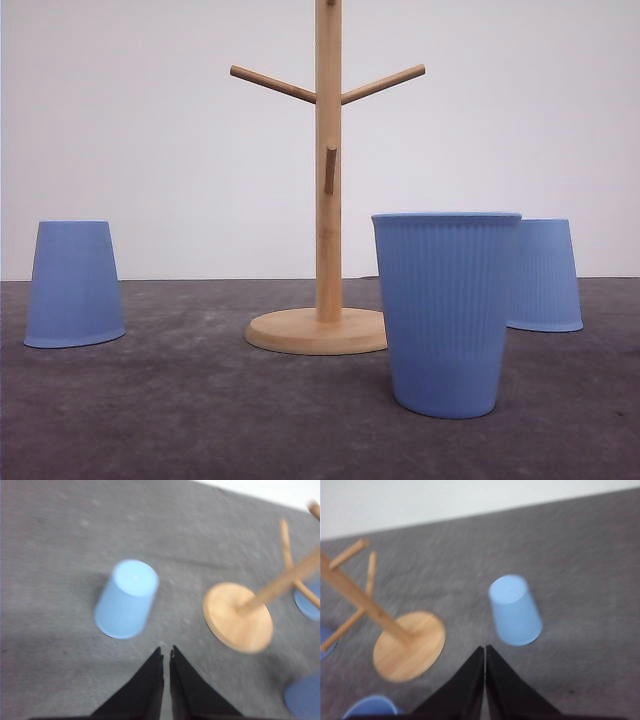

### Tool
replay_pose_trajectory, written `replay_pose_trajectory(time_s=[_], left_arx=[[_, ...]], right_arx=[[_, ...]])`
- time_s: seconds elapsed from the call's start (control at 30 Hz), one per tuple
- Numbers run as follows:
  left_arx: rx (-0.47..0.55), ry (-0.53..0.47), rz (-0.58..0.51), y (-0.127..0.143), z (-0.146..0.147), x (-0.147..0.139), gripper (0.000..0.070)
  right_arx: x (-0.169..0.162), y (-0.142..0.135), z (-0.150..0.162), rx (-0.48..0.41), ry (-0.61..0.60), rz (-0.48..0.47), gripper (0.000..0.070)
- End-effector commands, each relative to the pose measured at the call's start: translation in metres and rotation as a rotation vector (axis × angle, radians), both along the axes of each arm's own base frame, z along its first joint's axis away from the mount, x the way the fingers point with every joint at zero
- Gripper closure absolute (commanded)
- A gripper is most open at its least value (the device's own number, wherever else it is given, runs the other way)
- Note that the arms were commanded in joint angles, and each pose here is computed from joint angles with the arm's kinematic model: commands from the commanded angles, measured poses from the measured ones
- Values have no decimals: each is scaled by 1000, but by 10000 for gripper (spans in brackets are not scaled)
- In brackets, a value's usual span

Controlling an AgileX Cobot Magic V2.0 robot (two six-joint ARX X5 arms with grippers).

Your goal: Place three cups

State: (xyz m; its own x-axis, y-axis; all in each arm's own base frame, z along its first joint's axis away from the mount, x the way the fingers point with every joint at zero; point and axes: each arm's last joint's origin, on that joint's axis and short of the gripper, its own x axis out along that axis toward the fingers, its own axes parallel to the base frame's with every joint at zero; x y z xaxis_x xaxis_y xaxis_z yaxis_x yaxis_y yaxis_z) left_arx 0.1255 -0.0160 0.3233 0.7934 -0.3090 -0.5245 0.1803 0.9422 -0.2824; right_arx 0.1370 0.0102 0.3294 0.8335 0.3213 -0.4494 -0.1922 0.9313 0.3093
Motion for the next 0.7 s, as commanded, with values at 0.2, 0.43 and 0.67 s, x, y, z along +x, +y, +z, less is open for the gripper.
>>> replay_pose_trajectory(time_s=[0.2, 0.43, 0.67], left_arx=[[134, 28, -275, -30, -5, 10, 697], [297, 21, -375, -44, -5, 4, 697], [294, 0, -375, -44, 0, 2, 435]], right_arx=[[13, 38, -10, -208, 23, 276, 700], [5, 56, -14, -264, 36, 406, 700], [3, 57, -13, -264, 31, 418, 284]])
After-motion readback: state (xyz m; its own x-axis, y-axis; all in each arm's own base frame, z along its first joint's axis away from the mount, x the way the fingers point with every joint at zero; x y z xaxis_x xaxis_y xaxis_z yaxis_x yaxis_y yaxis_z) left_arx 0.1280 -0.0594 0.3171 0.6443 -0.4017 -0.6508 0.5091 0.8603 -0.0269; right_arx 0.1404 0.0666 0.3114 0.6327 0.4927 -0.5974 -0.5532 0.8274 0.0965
